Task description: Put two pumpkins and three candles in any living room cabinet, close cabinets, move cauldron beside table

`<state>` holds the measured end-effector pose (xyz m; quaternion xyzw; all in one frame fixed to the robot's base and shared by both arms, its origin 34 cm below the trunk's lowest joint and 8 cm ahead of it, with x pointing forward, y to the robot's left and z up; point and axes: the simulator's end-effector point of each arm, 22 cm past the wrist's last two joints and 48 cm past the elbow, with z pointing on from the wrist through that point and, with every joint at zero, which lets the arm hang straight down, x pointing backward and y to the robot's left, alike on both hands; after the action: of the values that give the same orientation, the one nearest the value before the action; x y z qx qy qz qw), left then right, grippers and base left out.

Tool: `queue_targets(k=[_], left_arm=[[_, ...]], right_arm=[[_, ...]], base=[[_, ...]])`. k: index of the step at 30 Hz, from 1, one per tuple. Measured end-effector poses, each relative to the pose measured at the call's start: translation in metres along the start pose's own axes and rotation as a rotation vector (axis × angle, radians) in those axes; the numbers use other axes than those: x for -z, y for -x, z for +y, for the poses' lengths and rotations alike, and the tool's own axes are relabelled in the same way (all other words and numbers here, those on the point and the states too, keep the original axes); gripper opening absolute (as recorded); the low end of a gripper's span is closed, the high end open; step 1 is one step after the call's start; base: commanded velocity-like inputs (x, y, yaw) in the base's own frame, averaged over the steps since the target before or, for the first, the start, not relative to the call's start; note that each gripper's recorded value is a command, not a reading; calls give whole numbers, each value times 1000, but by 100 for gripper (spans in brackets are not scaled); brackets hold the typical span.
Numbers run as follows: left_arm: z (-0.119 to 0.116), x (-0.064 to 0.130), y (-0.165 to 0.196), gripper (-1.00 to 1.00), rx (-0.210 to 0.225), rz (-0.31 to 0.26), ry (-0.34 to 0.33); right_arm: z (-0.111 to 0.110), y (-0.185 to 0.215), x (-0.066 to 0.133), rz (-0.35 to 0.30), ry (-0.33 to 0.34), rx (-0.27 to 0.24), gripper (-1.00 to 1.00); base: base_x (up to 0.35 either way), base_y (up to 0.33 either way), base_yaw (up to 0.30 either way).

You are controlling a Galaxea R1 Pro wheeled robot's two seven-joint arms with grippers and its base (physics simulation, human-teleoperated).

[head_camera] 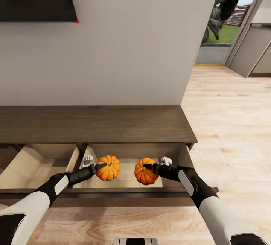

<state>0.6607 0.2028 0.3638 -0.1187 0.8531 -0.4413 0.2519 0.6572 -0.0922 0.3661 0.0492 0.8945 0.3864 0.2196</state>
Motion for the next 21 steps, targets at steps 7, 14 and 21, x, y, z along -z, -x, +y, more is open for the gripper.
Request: queue_targets(k=[7, 14, 21], left_arm=[[7, -2, -3, -100, 2, -5, -4], [-6, -15, -12, -100, 6, 7, -28], [-8, -17, -12, -100, 8, 5, -33]], right_arm=[[-6, -5, -4, -1, 1, 0, -100], [-6, -6, -5, 0, 1, -2, -100], [-6, -5, -4, -1, 0, -2, -100]], base=[[0, 0, 0], [92, -100, 0], [22, -21, 0]])
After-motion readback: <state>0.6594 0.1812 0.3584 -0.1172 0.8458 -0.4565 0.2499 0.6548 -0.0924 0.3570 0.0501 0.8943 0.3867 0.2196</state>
